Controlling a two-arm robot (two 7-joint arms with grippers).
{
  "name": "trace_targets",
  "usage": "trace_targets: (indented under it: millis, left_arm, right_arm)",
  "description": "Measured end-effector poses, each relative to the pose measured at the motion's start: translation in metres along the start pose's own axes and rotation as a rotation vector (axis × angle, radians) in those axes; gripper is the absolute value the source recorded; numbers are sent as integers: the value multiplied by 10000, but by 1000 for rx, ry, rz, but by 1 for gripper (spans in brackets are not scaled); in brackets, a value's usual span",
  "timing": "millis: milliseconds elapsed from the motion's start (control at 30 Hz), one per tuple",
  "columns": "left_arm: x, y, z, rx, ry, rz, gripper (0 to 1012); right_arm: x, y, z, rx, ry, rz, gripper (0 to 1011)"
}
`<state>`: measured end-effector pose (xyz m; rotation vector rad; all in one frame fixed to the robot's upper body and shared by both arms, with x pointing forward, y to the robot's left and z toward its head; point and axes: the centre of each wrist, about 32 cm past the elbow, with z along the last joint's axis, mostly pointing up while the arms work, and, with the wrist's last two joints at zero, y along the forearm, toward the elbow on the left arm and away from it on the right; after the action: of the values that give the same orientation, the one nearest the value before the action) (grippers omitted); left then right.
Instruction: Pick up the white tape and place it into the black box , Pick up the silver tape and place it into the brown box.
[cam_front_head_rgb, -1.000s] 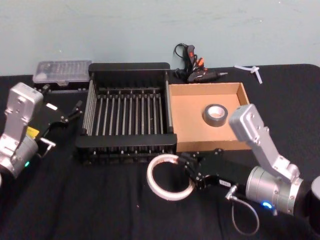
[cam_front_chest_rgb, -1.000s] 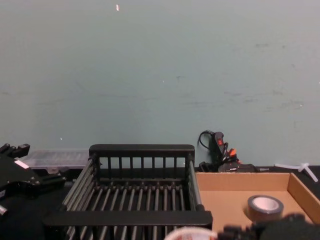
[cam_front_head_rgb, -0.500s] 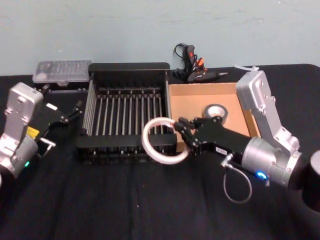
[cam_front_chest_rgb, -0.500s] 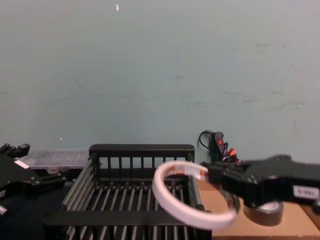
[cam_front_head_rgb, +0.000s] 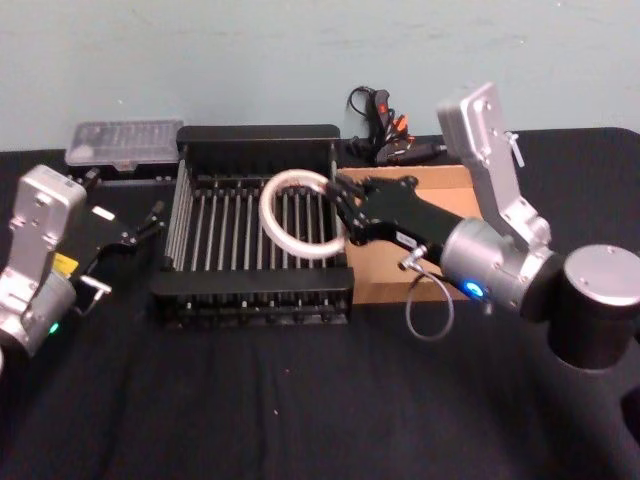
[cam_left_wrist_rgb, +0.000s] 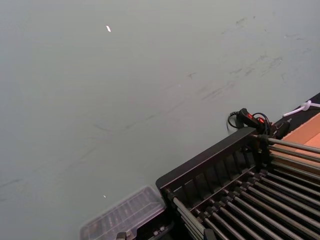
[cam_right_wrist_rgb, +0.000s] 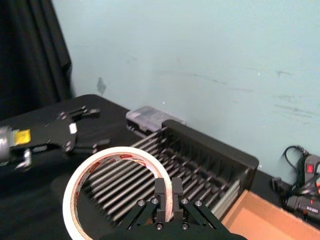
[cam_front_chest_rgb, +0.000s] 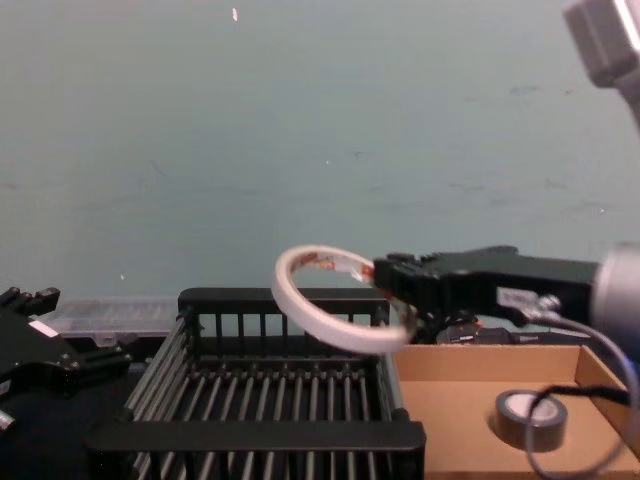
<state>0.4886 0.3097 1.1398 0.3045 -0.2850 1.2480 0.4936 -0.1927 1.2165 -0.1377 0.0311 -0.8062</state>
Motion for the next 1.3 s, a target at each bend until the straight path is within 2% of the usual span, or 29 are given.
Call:
trace_targets:
  millis: [333,367,700,967,1300]
  left_arm:
    - [0,0,0,0,0,0,1001]
    - [0,0,0,0,0,0,1001]
    - [0,0,0,0,0,0,1001]
    - [0,0,0,0,0,0,1001]
    - [0,0,0,0,0,0,1001]
  right_arm:
    - [17,427,31,20,6,-63,87]
    - [18,503,21,18,6,-75,87]
    - [8,868,-84,-18,4,-136,88]
    - [-6,1035,-207,-73,-3,-149,87]
    - [-16,1079,-286,-121,-12,-153,87]
